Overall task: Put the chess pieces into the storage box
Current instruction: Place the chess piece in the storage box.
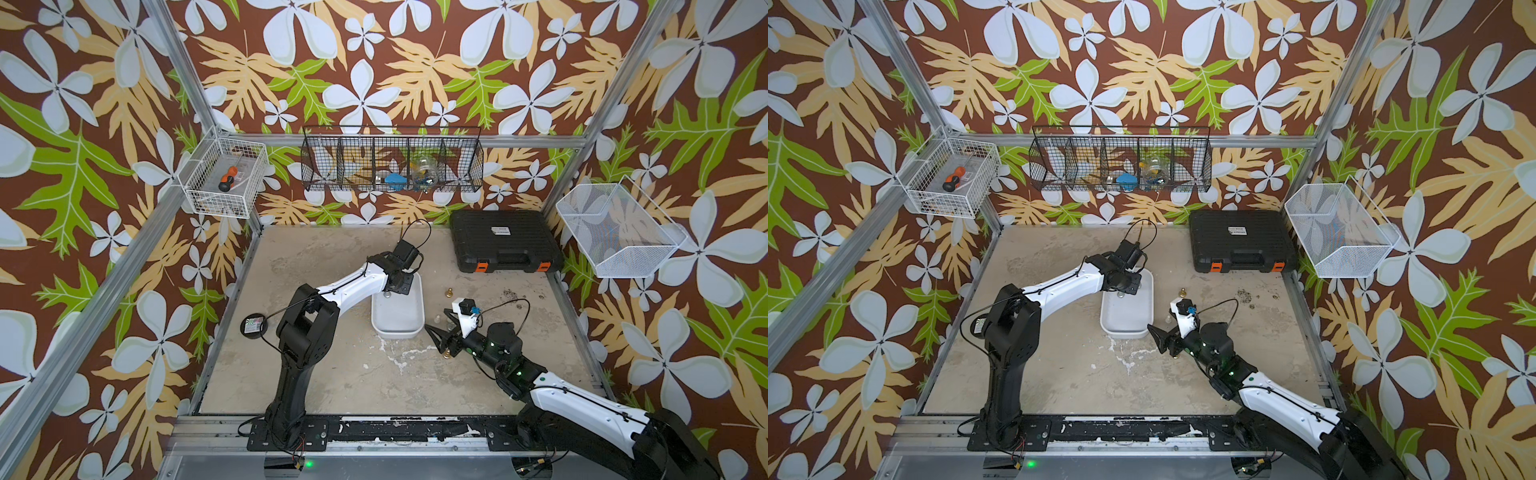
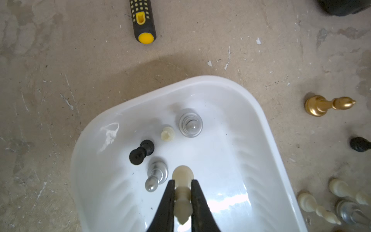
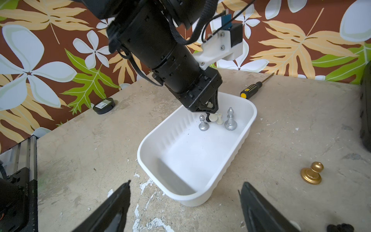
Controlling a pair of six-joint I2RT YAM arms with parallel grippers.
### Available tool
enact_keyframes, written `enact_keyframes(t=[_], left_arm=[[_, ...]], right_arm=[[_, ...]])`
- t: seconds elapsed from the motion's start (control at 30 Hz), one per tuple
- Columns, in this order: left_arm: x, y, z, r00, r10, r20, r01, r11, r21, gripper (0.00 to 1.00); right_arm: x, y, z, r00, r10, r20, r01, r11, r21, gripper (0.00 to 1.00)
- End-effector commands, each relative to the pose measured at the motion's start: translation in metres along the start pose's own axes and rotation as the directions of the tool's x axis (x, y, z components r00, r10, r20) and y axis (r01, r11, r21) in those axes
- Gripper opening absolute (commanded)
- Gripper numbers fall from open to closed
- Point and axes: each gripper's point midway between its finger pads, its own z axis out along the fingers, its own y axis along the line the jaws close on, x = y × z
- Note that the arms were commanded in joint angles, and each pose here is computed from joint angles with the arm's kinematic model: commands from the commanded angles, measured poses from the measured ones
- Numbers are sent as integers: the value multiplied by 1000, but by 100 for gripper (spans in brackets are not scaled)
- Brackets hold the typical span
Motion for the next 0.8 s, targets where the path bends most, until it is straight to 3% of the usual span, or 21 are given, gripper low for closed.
enact_keyframes(t=[0.0, 0.77], left_arm=[[-3, 0, 5, 1000, 17, 2, -17, 1000, -7, 9], [17, 2, 30, 998, 2, -59, -3, 1000, -12, 9]], right_arm=[[-9, 1, -5, 997, -12, 71, 12, 1000, -1, 86], [-11, 2, -15, 992, -5, 127, 6, 1000, -9, 84]])
